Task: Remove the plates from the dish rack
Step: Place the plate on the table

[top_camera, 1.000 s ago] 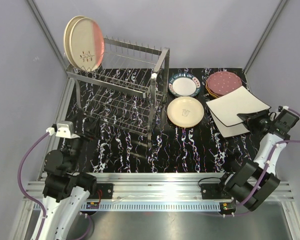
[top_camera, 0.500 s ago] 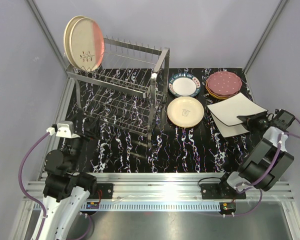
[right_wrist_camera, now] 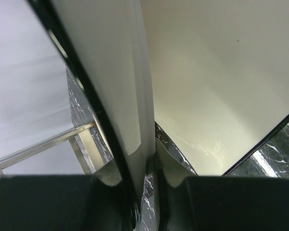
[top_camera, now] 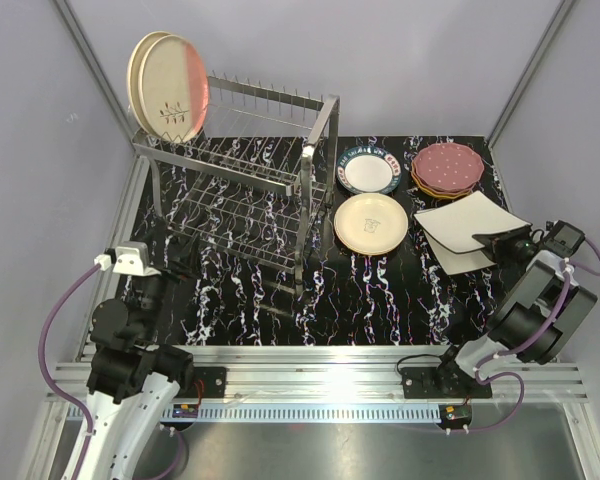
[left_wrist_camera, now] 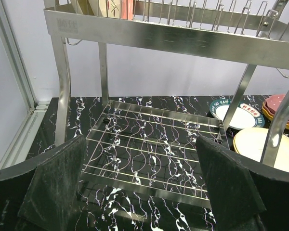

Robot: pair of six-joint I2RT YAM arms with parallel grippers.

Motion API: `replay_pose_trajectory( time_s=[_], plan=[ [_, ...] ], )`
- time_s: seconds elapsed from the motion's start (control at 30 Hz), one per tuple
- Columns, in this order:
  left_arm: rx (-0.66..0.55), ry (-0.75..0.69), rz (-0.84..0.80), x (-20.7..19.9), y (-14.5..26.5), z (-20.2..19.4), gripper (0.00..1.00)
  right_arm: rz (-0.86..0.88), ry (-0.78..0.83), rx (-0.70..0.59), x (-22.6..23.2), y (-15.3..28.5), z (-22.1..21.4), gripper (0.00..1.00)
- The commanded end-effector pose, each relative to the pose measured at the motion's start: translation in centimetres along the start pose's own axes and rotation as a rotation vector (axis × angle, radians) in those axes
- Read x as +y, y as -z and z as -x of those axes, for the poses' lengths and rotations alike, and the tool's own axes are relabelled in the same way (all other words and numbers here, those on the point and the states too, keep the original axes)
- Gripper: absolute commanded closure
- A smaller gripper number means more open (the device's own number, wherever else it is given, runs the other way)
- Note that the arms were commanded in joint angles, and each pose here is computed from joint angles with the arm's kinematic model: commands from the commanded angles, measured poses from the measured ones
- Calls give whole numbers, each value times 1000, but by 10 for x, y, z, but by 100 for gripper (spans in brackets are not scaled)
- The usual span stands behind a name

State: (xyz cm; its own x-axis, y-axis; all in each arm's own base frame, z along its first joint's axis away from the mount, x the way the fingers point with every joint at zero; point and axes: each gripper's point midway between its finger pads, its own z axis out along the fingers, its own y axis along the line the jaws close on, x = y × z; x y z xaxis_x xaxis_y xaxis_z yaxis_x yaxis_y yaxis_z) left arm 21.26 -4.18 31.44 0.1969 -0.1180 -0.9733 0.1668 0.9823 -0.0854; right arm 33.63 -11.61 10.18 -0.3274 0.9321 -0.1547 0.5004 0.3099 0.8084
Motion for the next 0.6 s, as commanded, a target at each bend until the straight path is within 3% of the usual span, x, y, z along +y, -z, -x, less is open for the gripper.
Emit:
replay_pose_trajectory(
  time_s=[0.0, 0.57],
  plan=[
    [-50, -10, 21, 4, -2, 12, 1, 160, 145, -62, 45, 8, 27, 100],
    [-47, -10, 21, 4, -2, 10, 1, 145, 126, -77, 38, 3, 37, 99]
  ],
)
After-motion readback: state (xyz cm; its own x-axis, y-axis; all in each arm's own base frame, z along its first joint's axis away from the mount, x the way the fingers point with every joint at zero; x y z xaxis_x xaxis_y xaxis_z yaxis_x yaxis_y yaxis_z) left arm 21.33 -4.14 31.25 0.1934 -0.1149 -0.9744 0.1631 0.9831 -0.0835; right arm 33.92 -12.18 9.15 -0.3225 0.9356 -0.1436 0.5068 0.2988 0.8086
